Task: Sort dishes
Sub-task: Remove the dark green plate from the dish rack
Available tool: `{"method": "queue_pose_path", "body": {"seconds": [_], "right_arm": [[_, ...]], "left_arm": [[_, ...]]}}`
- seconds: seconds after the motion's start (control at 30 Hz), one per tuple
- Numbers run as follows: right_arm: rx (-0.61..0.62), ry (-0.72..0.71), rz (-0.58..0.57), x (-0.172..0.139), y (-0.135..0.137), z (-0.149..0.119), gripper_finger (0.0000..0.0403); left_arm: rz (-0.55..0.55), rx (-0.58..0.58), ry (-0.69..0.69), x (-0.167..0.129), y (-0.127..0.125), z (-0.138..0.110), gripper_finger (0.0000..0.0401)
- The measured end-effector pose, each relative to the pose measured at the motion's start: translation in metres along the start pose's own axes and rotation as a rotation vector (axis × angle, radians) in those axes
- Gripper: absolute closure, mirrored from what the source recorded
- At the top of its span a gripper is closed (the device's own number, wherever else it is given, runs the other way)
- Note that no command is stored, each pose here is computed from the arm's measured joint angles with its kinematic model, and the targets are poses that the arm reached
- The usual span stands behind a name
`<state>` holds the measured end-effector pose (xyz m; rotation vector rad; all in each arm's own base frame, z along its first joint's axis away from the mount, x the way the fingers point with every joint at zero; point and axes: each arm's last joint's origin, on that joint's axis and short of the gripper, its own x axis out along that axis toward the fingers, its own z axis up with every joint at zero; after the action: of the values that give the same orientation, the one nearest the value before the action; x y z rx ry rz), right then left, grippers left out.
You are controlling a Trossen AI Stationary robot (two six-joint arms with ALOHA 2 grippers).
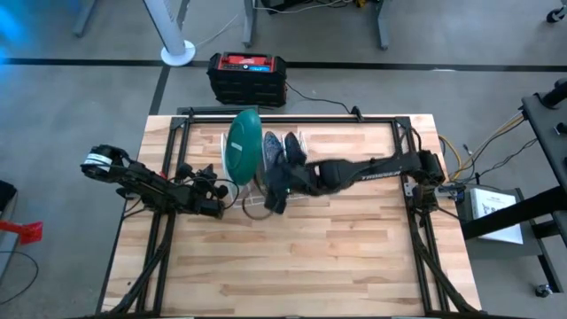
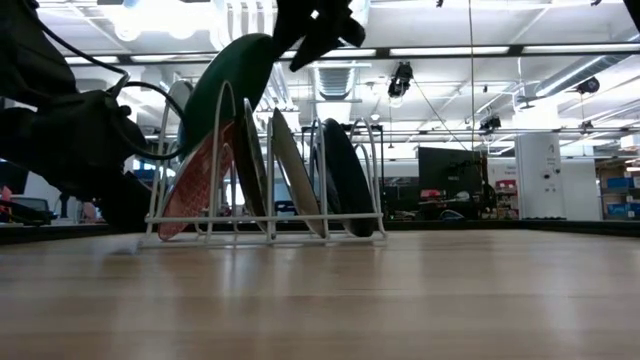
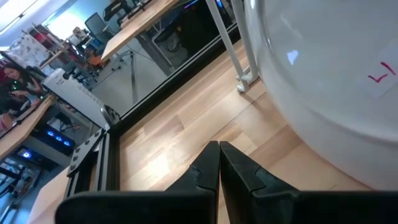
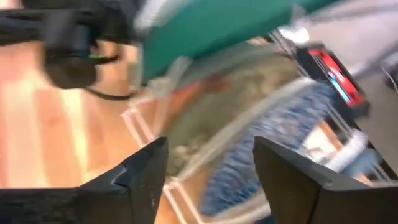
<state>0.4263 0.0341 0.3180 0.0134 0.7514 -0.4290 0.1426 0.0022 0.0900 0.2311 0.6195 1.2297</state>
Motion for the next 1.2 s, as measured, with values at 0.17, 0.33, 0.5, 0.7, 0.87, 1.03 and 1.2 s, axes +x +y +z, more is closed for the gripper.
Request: {"method": "queue_pose_path", "body": {"seconds": [0.17, 0.33, 0.5, 0.7, 0.87, 1.03, 1.2], "right_arm": [[-0.051, -0.101, 0.060, 0.018, 0.026, -0.021, 0.0248], [-0.042, -0.249, 0.100, 0.040, 0.036, -0.041, 0.0338], [-0.045, -0.290, 0.100, 0.050, 0.035, -0.051, 0.0397], [-0.021, -0.334, 0.098, 0.054, 0.032, -0.047, 0.0400], [-0.011, -0.340, 0.091, 0.062, 0.033, -0.049, 0.0401], [0.009, -0.360, 0.036, 0.077, 0.036, -0.053, 0.0402], [0.027, -0.369, 0.012, 0.079, 0.032, -0.052, 0.0402]], "left_arm": [[-0.003, 0.008, -0.003, 0.001, -0.001, 0.001, 0.0401], [-0.006, 0.008, -0.006, 0.001, -0.002, 0.002, 0.0401], [-0.004, 0.008, -0.009, 0.001, -0.002, 0.002, 0.0401], [0.005, 0.007, -0.020, 0.001, -0.002, 0.002, 0.0401], [0.005, 0.004, -0.019, 0.001, -0.002, 0.002, 0.0401], [0.008, 0.010, -0.018, 0.001, -0.001, 0.002, 0.0401], [0.010, 0.020, -0.016, 0.001, -0.001, 0.001, 0.0401]]}}
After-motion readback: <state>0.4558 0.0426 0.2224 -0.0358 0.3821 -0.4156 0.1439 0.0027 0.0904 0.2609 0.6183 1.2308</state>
